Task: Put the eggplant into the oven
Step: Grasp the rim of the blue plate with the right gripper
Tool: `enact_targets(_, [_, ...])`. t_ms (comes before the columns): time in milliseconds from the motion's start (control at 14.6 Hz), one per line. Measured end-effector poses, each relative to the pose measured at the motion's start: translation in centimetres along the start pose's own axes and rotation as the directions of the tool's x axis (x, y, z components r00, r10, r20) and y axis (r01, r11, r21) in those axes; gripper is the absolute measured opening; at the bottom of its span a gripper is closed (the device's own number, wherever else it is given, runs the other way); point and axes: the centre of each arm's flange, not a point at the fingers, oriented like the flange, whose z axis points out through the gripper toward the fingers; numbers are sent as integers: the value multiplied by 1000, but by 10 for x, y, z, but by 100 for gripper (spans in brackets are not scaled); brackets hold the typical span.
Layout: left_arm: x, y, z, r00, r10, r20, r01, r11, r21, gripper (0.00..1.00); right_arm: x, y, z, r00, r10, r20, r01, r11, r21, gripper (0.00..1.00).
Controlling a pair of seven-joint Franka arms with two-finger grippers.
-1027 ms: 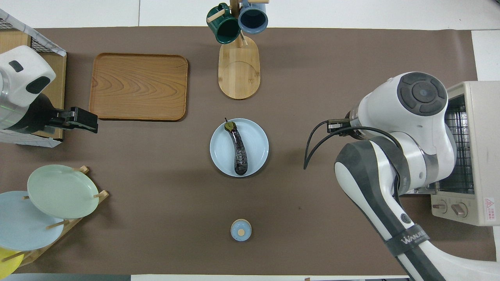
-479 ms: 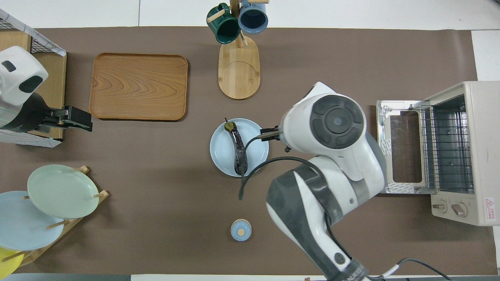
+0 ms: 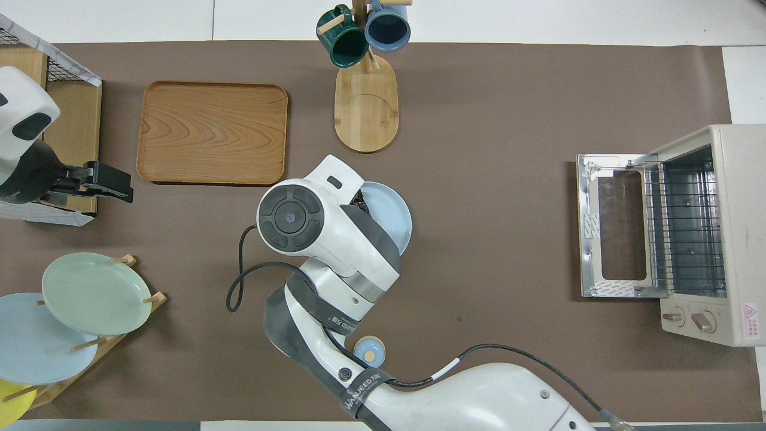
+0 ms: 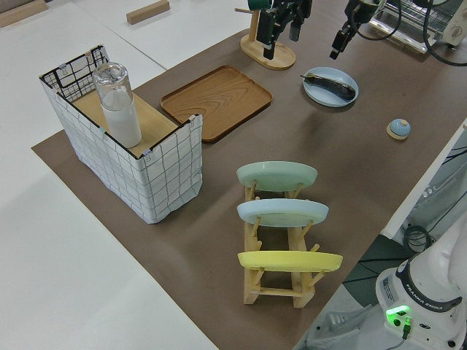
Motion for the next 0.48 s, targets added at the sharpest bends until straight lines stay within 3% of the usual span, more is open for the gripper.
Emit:
enact_targets(68, [0, -2, 0, 1000, -2, 0, 2, 1000, 0, 100, -6, -6, 15, 1000, -14, -4, 14, 1000, 4, 41])
enact_targets(137, [0, -3, 0, 1000, -4, 1, 4, 1000, 0, 100, -12, -8, 26, 1000, -24, -9, 25, 1000, 5, 38])
enact_targets(479, [0, -5, 1, 1000, -7, 5, 7, 1000, 0, 100, -29, -14, 44, 995, -92, -24, 91, 995, -43, 38])
